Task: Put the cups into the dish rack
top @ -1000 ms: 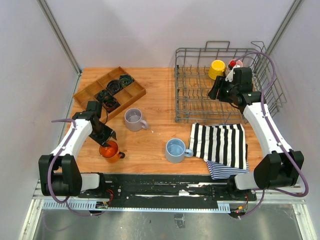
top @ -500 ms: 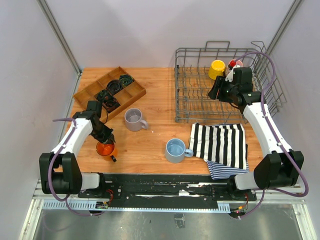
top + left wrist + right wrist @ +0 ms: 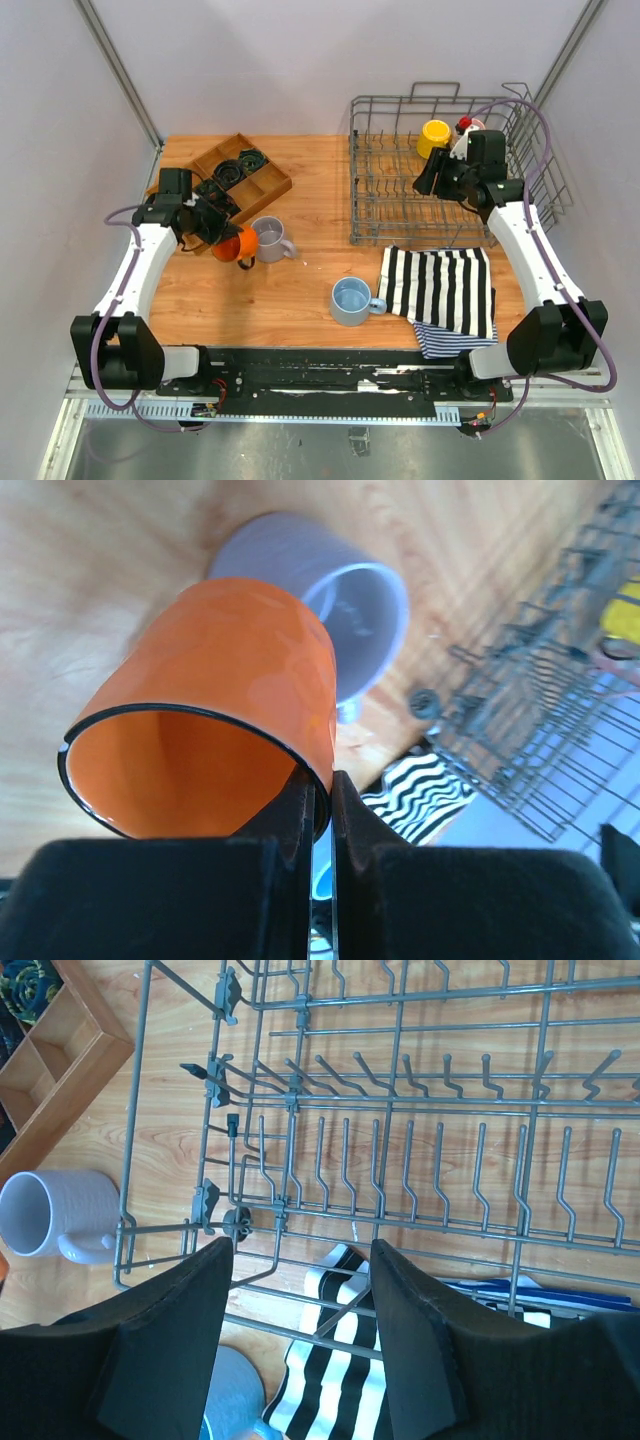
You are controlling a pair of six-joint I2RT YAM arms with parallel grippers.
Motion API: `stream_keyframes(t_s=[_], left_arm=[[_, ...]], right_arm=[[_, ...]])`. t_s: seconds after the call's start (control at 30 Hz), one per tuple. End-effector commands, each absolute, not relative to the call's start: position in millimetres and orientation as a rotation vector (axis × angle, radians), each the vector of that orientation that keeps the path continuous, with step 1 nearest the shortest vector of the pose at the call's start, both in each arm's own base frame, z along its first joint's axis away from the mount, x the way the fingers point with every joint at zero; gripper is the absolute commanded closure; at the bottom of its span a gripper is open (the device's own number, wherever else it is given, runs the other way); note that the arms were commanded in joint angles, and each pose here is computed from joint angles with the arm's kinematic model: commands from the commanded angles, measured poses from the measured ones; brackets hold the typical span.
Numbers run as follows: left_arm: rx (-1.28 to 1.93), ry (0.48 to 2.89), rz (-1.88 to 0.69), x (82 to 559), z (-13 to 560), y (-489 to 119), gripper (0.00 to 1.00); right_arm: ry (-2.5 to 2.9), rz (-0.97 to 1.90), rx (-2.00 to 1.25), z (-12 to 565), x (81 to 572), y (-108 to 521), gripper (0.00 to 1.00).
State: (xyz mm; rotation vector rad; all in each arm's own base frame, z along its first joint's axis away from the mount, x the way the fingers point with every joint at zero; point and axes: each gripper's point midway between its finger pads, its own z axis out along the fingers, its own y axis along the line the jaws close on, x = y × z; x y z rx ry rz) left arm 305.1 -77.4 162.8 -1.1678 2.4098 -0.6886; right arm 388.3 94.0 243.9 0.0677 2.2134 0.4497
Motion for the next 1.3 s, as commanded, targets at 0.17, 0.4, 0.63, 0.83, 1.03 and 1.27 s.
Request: stream_keyframes(t_s=[0.17, 0.4, 0.63, 0.83, 1.03, 1.27], left_arm=[[-0.933, 2.139, -1.082, 342.1, 271.8, -108.4, 1.0], [-0.779, 1.898, -1.395, 375.2, 340.4, -136.4, 1.0], [-0.517, 1.706, -1.659, 401.3, 397.4, -189.1, 0.99], [-0.269, 1.514, -1.826, 419.4, 440.6, -233.1, 0.99], [-0.218, 1.327, -1.992, 435.9, 451.0, -246.9, 0.99], [-0.172, 1.179, -2.162, 435.1, 462.7, -268.0, 1.0]], right_arm=[[2.202, 0.545, 0.014, 259.7, 390.9, 107.6, 0.42], [2.188, 0.706, -0.041, 273.3, 388.6, 129.8, 0.42], [2.124, 0.941, -0.071, 296.6, 388.6, 155.2, 0.42], [2.015, 1.2, -0.08, 320.6, 389.1, 175.3, 0.41], [1.92, 1.383, -0.104, 339.1, 388.2, 185.9, 0.41], [1.864, 1.458, -0.073, 342.3, 397.5, 190.3, 0.41]])
